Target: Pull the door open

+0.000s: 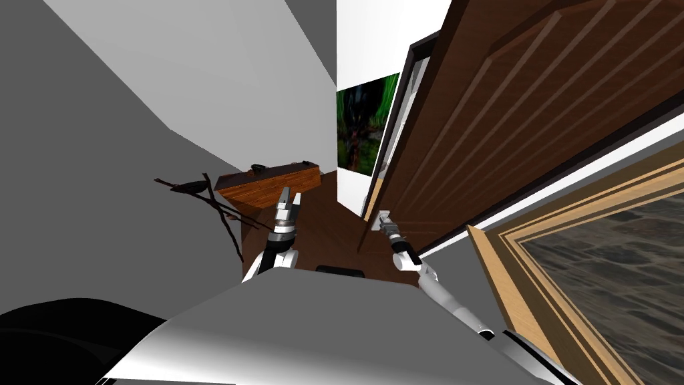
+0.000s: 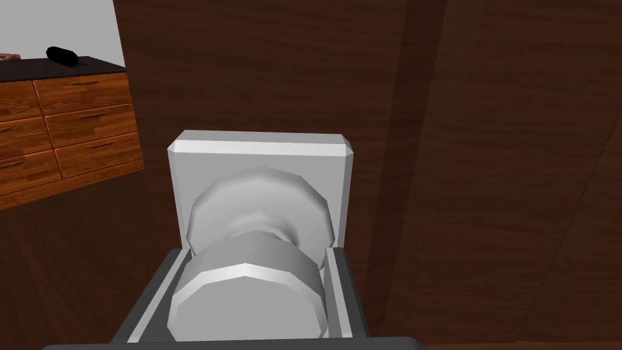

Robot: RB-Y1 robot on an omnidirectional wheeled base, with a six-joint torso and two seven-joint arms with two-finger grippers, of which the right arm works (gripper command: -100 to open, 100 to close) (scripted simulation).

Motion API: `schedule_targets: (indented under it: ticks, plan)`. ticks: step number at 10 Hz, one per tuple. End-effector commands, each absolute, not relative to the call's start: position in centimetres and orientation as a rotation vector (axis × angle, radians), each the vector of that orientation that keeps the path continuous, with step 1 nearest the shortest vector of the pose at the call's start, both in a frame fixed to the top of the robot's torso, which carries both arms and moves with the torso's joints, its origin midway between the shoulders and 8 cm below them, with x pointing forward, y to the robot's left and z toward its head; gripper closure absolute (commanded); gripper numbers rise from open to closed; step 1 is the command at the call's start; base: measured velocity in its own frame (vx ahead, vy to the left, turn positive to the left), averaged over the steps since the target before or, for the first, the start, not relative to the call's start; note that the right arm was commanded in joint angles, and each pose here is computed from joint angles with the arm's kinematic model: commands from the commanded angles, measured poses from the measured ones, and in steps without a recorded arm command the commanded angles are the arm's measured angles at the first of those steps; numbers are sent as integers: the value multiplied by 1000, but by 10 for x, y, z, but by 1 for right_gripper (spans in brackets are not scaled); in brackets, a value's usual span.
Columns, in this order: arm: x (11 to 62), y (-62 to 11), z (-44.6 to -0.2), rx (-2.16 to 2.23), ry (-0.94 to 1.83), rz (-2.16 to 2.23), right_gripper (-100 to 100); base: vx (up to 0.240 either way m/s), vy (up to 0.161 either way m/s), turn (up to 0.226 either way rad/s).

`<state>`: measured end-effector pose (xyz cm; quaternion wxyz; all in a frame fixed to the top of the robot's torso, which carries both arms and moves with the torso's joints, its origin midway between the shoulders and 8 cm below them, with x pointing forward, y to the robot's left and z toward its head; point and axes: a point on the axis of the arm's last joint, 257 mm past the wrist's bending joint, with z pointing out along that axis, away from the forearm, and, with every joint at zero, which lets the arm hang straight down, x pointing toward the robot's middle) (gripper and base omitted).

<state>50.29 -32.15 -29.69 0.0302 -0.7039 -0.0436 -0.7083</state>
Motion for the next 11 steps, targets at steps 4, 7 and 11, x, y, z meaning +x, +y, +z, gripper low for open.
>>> schedule_targets:
  ticks: [4, 7, 11]
  plan:
    - [481, -318, -303, -2157, -176, -2146, 100, -6, -19, -24]
    - [458, -329, -305, -2136, -224, -2152, 100, 25, 23, -55]
    - [425, -341, -305, -2100, -290, -2147, 100, 22, 13, -44]
